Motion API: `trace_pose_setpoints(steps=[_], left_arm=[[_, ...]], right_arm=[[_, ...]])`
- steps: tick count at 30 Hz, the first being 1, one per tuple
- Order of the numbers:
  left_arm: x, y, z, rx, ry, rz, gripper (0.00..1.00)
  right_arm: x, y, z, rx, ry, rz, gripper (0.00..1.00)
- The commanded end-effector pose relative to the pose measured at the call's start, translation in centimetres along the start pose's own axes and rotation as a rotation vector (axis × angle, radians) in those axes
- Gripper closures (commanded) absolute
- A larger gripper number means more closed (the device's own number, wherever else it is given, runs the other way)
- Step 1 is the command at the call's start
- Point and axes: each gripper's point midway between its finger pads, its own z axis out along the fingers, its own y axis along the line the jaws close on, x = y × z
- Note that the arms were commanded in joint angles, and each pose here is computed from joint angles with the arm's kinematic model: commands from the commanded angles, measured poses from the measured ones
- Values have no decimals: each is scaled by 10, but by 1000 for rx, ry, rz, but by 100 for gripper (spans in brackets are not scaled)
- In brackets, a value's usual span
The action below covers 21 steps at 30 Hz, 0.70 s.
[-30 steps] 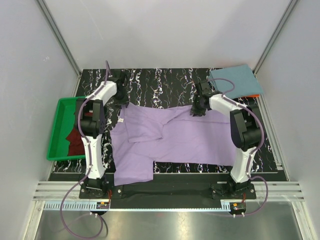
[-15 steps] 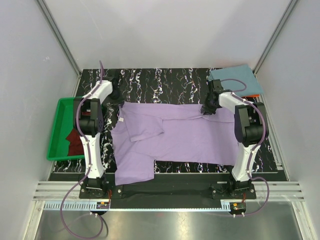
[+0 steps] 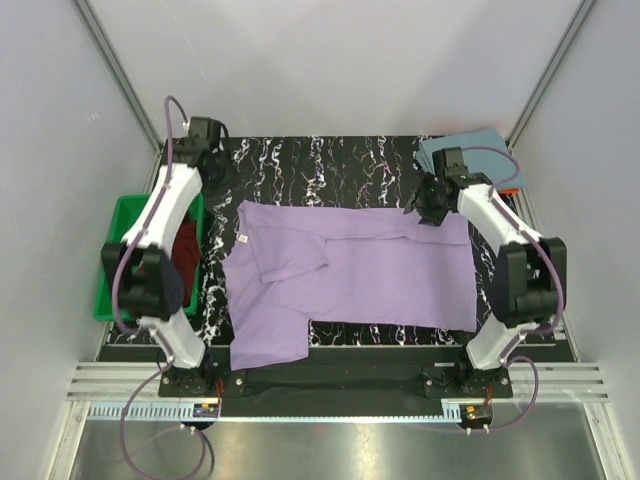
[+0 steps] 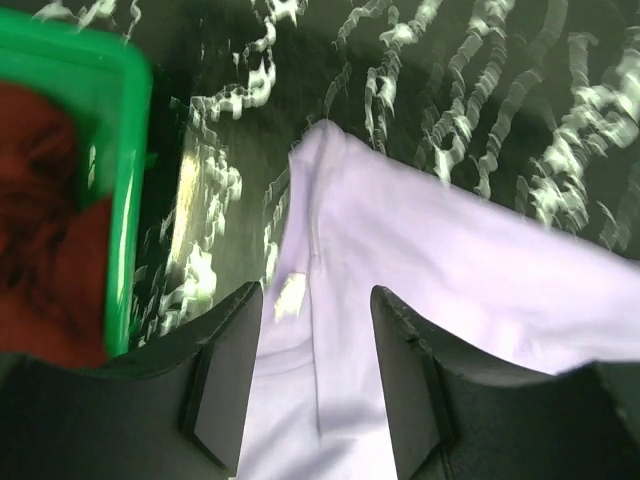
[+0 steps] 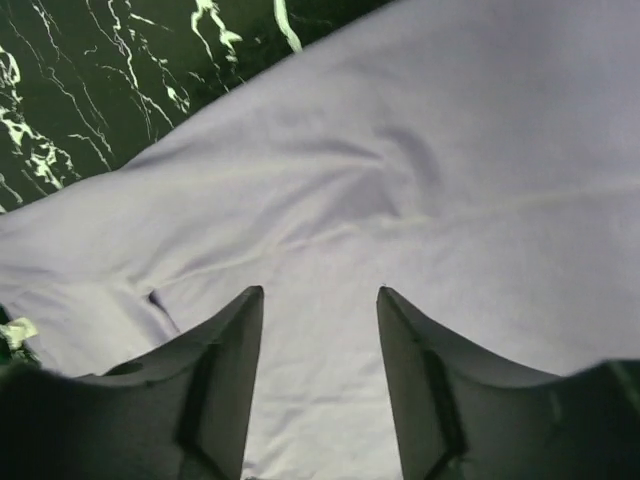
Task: Fold and stack the t-shirts
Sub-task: Fold the tshirt
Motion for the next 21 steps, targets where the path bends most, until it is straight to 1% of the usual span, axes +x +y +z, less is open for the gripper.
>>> trace_pose_setpoints(steps=[1, 2, 3, 4, 5, 6, 7, 8, 9, 10, 11, 12, 14, 15, 16, 17, 18, 20, 21], left_arm=[[41, -7, -44, 50, -28, 81, 46], [60, -20, -51, 72, -21, 128, 46], [86, -14, -47, 48, 19, 153, 45], [95, -20, -61, 87, -2, 167, 45], [126, -31, -60, 136, 54, 211, 45], [139, -36, -65, 173, 72, 212, 45], [151, -39, -69, 198, 87, 212, 45], [156, -45, -80, 251, 62, 207, 45], [183, -46, -79, 311, 131, 202, 45], [190, -44, -80, 327, 140, 187, 45], [192, -40, -88, 338, 116, 164, 45], [208, -32, -82, 325, 149, 145, 44], [218, -32, -82, 358, 162, 97, 42], [228, -26, -79, 346, 186, 65, 42], [233, -26, -79, 354, 198, 55, 42], [235, -31, -78, 388, 202, 45, 41], [248, -32, -76, 421, 250, 33, 40], [252, -33, -69, 442, 286, -17, 40], [261, -33, -68, 458, 326, -24, 40]], right_arm=[[33, -38, -27, 122, 75, 124, 41], [39, -46, -32, 150, 85, 154, 36], [44, -54, -43, 171, 90, 229, 32], [48, -63, -47, 191, 97, 268, 30], [57, -73, -53, 208, 101, 340, 28], [62, -88, -59, 242, 111, 397, 28], [64, -102, -64, 295, 87, 430, 27], [72, -116, -69, 344, 81, 463, 27], [79, -125, -81, 382, 63, 513, 25], [82, -145, -85, 447, 31, 552, 25], [86, -151, -89, 474, 11, 603, 25], [91, -157, -97, 491, -6, 629, 26], [108, -170, -97, 537, 0, 677, 29], [113, -172, -97, 544, -2, 715, 30], [118, -172, -96, 542, 14, 734, 34], [127, -176, -95, 561, 32, 740, 34], [130, -179, -93, 583, 36, 756, 35], [141, -194, -91, 651, 37, 769, 36], [146, -200, -90, 683, 48, 792, 37]])
